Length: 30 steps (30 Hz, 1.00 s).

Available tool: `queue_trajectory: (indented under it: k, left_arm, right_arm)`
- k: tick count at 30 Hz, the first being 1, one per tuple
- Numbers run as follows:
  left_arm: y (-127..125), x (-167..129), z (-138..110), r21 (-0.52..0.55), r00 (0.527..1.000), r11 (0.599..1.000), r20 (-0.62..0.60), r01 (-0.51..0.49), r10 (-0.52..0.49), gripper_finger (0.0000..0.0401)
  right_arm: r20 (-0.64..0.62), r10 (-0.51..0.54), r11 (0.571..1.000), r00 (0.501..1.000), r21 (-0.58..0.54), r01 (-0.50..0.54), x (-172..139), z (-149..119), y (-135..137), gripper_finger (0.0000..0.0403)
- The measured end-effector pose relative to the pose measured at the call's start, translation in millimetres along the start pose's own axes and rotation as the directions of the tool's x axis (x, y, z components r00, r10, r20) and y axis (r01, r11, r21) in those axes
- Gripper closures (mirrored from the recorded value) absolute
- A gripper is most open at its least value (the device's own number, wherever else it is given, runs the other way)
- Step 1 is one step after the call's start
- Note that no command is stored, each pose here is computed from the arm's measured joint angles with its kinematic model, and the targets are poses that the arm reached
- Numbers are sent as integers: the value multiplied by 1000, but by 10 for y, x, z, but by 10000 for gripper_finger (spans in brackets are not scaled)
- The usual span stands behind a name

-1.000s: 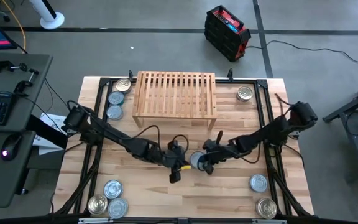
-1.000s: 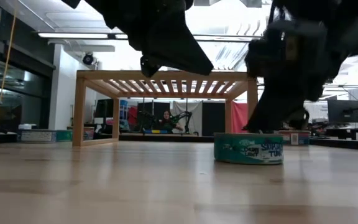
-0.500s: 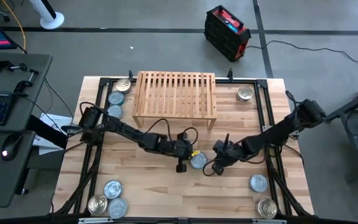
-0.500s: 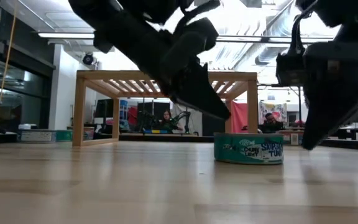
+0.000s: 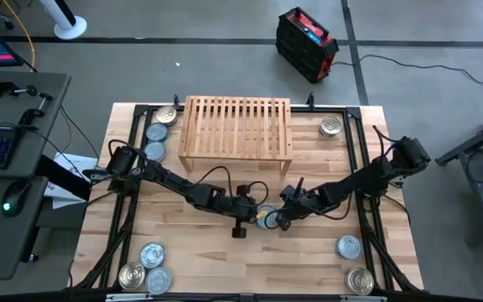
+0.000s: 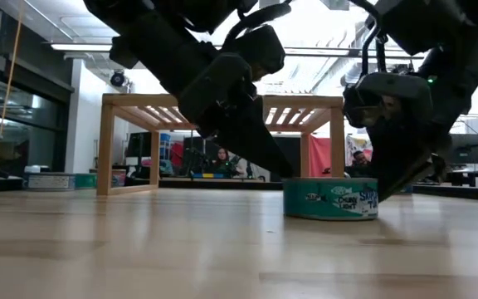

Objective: Stack canned seafood by type on shelf
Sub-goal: Put the green tuna can on the shelf

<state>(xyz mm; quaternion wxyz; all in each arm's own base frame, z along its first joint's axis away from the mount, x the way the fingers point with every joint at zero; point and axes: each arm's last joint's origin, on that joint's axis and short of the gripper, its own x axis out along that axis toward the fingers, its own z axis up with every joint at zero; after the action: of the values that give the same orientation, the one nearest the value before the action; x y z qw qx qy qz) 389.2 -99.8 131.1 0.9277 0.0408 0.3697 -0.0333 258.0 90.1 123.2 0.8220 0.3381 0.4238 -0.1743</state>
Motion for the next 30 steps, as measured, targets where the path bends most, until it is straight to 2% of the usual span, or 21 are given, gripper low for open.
queue_trajectory:
  k: [6, 11, 20, 23, 30]
  left_arm:
    - [-39, -12, -25, 3, 1000, 1000, -24, 11, -11, 401]
    - [-49, -21, -40, -15, 999, 1000, -43, 27, -27, 401]
    - [-98, -24, -68, -25, 998, 999, -62, 21, -22, 401]
    - [-81, 9, -101, -25, 997, 999, -71, -23, 21, 401]
    - [-58, -13, -81, -48, 995, 996, -62, -81, 78, 401]
  right_arm:
    - [29, 94, 995, 995, 11, -94, -34, 71, 146, 403]
    - [46, 109, 993, 993, -40, -107, -93, 173, 298, 403]
    - [70, 156, 987, 985, -61, -152, -164, 265, 441, 403]
    - [64, 204, 978, 977, -63, -200, -179, 291, 506, 403]
    - [70, 201, 973, 977, -130, -191, -190, 310, 529, 403]
